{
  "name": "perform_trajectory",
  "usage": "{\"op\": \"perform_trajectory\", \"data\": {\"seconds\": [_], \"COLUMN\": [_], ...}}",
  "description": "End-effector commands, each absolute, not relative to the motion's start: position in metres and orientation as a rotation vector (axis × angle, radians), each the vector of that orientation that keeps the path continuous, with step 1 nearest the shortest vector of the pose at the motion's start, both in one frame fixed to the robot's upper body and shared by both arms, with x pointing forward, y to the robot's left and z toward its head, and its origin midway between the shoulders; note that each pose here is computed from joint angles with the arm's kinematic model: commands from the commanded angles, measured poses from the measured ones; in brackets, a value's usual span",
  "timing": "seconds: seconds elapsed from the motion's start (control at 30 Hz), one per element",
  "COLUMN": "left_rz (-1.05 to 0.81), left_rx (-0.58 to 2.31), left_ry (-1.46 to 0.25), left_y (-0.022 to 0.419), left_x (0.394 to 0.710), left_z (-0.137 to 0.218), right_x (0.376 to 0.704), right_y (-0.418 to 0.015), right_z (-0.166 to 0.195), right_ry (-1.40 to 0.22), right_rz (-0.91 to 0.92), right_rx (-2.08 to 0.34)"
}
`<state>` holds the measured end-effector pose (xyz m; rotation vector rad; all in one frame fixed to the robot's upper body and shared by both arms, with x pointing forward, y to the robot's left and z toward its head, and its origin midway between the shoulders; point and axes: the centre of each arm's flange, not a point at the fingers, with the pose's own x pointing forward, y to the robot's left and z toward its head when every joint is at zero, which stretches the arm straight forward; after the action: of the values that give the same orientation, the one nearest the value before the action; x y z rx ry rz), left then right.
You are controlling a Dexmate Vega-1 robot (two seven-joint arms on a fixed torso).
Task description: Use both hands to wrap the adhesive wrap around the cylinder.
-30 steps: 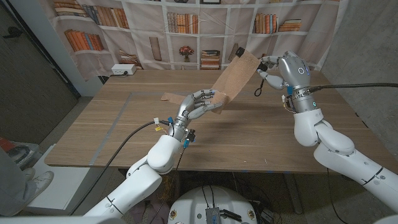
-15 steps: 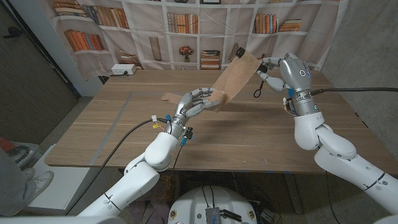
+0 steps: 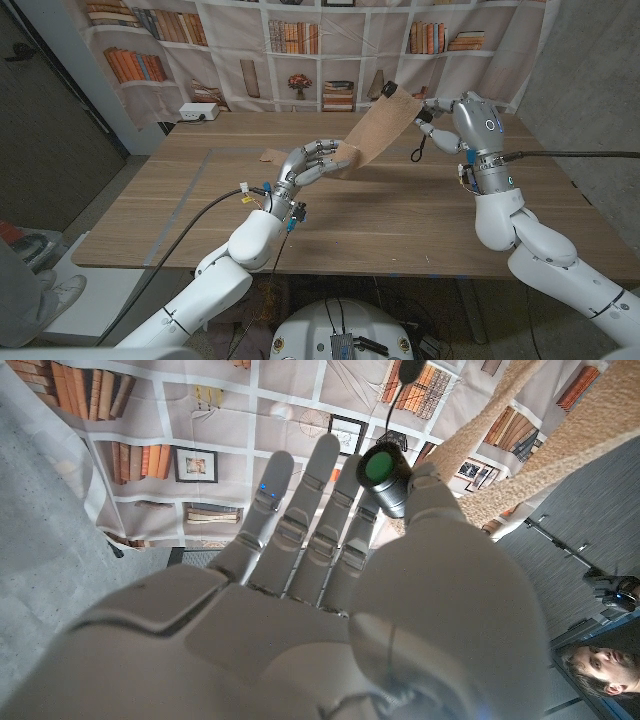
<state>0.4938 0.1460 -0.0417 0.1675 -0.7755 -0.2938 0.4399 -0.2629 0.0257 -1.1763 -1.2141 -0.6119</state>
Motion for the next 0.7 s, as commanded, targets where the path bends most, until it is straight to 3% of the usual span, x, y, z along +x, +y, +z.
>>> {"op": "perform_trajectory", "data": {"seconds": [0.03,0.7], "left_rz": [-0.261,-0.188], "left_rx": [0.196,0.21], "left_ry": [-0.796,-0.84], "left_y": [0.16,0.179], "left_x": [0.497,0.501], "left_z": [-0.032,-0.017], "right_x": [0.435,0.433], "right_y": [-0.256,-0.251], "right_z": [0.022,0.017], "right_ry": [-1.235,-1.267], "right_rz": [-0.58,-0.527], "right_rx": [-1.184,-1.206]}}
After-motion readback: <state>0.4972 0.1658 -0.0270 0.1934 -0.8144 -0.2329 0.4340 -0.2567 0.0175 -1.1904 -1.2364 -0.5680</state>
